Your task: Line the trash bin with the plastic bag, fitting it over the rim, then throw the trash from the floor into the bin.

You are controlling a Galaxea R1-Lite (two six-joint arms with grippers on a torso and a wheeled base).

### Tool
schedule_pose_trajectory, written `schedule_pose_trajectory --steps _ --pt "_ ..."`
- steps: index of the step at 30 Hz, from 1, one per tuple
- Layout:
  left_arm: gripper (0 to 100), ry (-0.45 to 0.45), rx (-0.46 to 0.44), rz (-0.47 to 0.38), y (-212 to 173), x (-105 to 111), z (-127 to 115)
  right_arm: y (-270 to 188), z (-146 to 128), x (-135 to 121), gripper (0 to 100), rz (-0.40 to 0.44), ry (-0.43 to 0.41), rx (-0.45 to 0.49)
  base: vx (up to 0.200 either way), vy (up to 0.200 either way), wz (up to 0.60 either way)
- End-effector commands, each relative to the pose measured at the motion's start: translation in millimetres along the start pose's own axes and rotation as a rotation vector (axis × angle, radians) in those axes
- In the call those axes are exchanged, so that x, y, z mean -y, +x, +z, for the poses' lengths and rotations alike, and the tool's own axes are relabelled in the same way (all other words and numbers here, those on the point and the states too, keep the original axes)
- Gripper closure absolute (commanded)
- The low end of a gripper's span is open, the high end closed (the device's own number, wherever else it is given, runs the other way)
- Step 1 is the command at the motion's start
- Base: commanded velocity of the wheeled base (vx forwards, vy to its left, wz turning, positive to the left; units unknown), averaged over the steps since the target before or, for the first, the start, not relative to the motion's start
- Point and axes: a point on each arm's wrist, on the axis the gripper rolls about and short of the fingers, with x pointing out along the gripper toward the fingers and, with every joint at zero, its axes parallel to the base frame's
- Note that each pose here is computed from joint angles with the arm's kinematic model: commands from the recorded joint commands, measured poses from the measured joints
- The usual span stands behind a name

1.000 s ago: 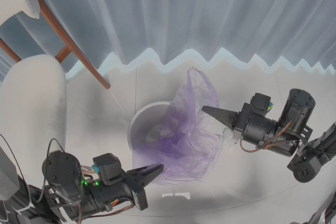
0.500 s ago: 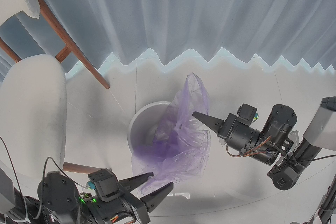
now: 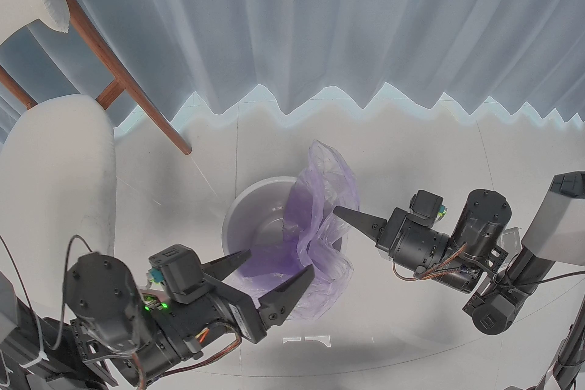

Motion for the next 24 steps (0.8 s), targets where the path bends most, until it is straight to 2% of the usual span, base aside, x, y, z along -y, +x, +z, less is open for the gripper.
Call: schedule_pose_trajectory --steps 1,5,19,24 --pt "0 0.013 -0.099 0.009 24 -7 -18 0 -2 -1 100 0.010 -0.003 -0.002 0.000 0.000 0.00" --pt "0 0.012 -0.146 0.042 38 -24 -29 0 -3 -2 100 0.012 -0.002 -0.006 0.000 0.000 0.00" --pt "0 -0.005 -0.097 0.063 80 -36 -30 -2 1 -10 100 0.032 -0.011 0.007 0.000 0.000 0.00" --pt "0 -0.004 -0.109 0.074 83 -40 -33 -4 3 -14 100 0.040 -0.015 0.014 0.000 0.000 0.00"
